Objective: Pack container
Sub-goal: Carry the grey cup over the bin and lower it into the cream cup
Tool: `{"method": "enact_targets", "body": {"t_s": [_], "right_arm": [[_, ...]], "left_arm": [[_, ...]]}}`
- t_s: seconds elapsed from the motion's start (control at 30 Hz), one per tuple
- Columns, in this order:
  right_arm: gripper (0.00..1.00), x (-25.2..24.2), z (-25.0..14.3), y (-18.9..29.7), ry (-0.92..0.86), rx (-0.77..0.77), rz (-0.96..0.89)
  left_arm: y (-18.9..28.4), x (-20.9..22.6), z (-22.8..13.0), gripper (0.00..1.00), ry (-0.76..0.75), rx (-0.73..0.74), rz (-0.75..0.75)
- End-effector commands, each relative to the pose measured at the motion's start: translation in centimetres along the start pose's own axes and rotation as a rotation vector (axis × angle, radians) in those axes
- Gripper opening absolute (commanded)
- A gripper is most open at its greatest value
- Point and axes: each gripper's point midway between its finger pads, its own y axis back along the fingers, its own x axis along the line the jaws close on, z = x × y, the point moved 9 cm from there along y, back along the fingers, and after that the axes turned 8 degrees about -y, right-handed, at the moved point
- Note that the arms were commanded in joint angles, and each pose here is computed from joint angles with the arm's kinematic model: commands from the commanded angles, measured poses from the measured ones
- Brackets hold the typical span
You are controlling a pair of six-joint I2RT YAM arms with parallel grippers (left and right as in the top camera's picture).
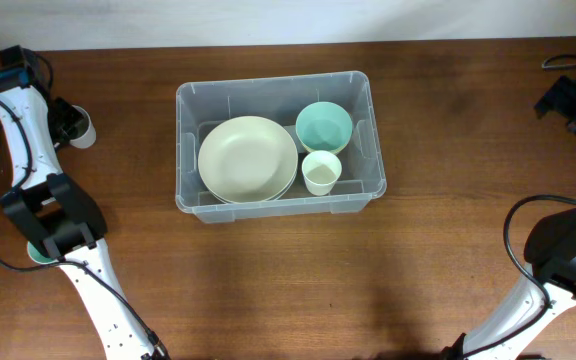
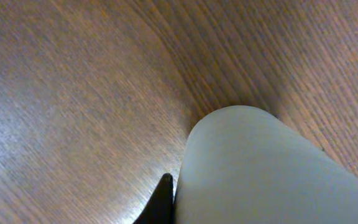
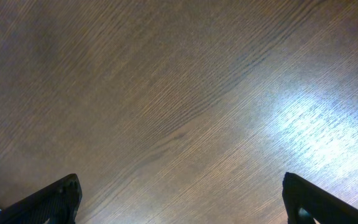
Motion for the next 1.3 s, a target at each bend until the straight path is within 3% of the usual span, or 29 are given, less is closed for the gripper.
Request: {"method": "enact_targets", "body": {"t_s": [0.0,0.2,0.33,0.47,0.63,0.8,0.97,1.1,1.27], "right_arm": [[0.99,-0.3,0.1,-0.2,-0.006,0.001,-0.015],[0.99,-0.3,0.1,-0.2,-0.006,0.001,-0.015],[0.99,-0.3,0.1,-0.2,-0.006,0.001,-0.015],[0.99,-0.3,0.1,-0.2,-0.006,0.001,-0.015],[0.99,-0.3,0.1,-0.2,-0.006,0.001,-0.015],[0.99,-0.3,0.1,-0.2,-0.006,0.001,-0.015],[0.99,-0.3,0.1,-0.2,-0.006,0.001,-0.015],[0.99,-0.3,0.1,-0.2,-0.006,0.001,-0.015],[0.99,-0.3,0.1,-0.2,-0.006,0.001,-0.015]], "left_arm": [[1.8,0.4,0.9,0.01,0.016,-0.051,-0.018],[9.2,-0.9,1.7,0.01,-0.073,-0.214,-0.139],[14.8,-3.1,0.4,0.01,-0.149,-0.293,-0.303],[21.8,-7.4,-3.3,0.01,-0.335,-0.365,-0.484],[28.0,-14.8,-11.6,0.01,-0.701,-0.418,-0.628],[29.4,-21.3,-20.8,0.01,-1.006,-0.352,-0.682],[28.4,-25.2,-28.5,0.01,-1.181,-0.277,-0.59],[26.9,-26.7,-32.2,0.01,-1.266,-0.21,-0.527],[25.0,-27.0,-34.4,0.01,-1.311,-0.096,-0.482]]}}
